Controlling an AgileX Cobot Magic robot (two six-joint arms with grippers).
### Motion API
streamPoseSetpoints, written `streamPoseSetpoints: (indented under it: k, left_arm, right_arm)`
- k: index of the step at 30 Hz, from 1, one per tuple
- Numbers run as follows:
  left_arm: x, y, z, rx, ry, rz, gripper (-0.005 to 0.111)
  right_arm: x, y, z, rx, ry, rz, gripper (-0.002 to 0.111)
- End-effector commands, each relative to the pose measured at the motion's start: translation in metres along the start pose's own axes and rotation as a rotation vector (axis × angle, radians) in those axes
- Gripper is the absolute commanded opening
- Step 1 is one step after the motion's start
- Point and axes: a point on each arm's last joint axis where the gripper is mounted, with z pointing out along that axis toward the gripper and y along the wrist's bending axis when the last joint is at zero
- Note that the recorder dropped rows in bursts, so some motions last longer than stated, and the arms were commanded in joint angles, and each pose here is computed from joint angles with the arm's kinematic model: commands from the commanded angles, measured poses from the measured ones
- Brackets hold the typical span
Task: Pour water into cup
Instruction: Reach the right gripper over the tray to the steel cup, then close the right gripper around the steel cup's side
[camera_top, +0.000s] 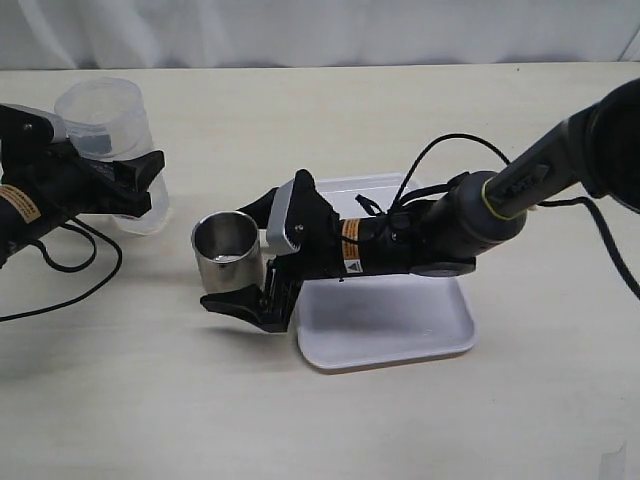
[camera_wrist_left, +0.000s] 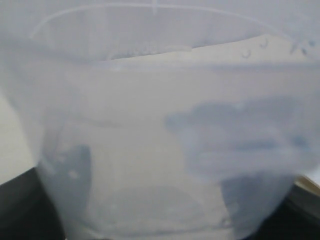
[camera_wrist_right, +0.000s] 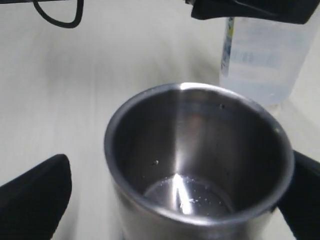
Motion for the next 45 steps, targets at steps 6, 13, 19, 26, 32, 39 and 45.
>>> streamPoseSetpoints:
  k: [6,13,19,26,32,39,45]
  left_arm:
    - [-0.008,0.000,0.001,0.008,-0.067,-0.004,0.000]
    - [-0.008,0.000,0.001,0.008,-0.068,-0.004,0.000]
    - [-0.008,0.000,0.001,0.008,-0.068,-0.004,0.000]
    - [-0.008,0.000,0.001,0.008,-0.070,-0.004,0.000]
    - [-0.008,0.000,0.001,0.011,-0.064,-0.002,0.000]
    - [-0.009,-0.001,0.001,0.026,-0.074,0.004,0.000]
    - [-0.009,-0.002,0.001,0.027,-0.079,0.004,0.000]
  right_arm:
    - [0.002,-0.010,0.012,0.020,-0.029,-0.006,0.106]
    - [0.006,-0.009,0.013,0.015,-0.032,0.004,0.106]
    - [0.006,-0.008,0.013,0.009,-0.032,0.001,0.106]
    - [0.002,-0.002,0.018,-0.006,-0.048,0.007,0.106]
    - [-0.001,-0.008,0.020,0.023,-0.040,0.001,0.106]
    - [0.014,-0.009,0.028,0.023,-0.041,0.027,0.106]
    - [0.011,-0.009,0.027,0.019,-0.060,0.023,0.106]
